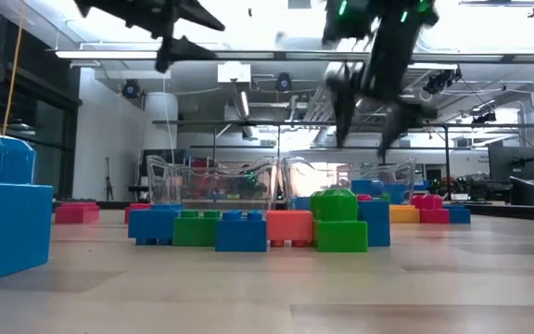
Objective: Sort blocks by size
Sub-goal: Put the red lego piece into the right transparent bin
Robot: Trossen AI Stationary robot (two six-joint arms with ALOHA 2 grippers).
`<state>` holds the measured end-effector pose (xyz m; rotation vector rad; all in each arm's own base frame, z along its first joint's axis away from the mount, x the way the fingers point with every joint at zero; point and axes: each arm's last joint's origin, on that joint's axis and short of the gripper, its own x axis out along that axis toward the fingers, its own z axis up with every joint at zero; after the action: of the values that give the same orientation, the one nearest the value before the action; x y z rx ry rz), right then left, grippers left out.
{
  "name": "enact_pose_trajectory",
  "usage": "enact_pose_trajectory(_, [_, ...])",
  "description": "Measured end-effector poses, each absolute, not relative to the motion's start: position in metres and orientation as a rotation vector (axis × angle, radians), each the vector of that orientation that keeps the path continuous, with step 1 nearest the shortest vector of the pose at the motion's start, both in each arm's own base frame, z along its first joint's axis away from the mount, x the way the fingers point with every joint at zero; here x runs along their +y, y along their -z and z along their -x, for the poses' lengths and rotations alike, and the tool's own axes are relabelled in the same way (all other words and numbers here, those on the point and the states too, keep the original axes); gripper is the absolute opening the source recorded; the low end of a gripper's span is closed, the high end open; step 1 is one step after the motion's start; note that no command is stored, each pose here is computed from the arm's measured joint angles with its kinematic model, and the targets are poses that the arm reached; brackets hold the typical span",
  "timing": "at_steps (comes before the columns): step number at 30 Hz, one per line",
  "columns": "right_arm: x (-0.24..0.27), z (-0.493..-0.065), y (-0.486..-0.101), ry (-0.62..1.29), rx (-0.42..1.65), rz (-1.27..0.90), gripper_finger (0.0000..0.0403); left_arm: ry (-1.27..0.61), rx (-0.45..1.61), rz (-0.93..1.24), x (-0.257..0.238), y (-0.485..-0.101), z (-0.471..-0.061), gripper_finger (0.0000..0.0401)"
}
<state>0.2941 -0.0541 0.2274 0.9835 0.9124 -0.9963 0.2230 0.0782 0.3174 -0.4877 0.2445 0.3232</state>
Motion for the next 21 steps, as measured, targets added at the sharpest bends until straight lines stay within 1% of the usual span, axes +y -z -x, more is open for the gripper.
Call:
enact_pose_trajectory(2, [-0.058, -0.301, -0.210, 1.026, 0.967, -0.985, 0.0318, -0.332, 0.247, 0.516, 0.075, -0.311, -0.215, 0.0252])
enact_pose_trajectory(8, [-0.066, -0.327, -0.182, 1.020, 1.073, -0.951, 0.0318, -0.337, 0.250, 0.563, 0.071, -0.302, -0.209, 0.0252])
enact_pose_trajectory(14, [-0.067, -0.337, -0.169, 1.046, 1.137, -0.928, 0.0317, -0.349, 0.261, 0.614, 0.072, -0.298, -0.210, 0.0252])
enact_pose_trajectory(17, [-0.067, -0.337, -0.166, 1.038, 1.158, -0.921, 0.0306, -0.350, 0.256, 0.629, 0.072, -0.298, -0.210, 0.0252])
enact_pose_trajectory(21, [-0.067, -0.338, -0.165, 1.040, 1.157, -0.909, 0.0276, -0.350, 0.251, 0.634, 0.072, -0.299, -0.210, 0.0252])
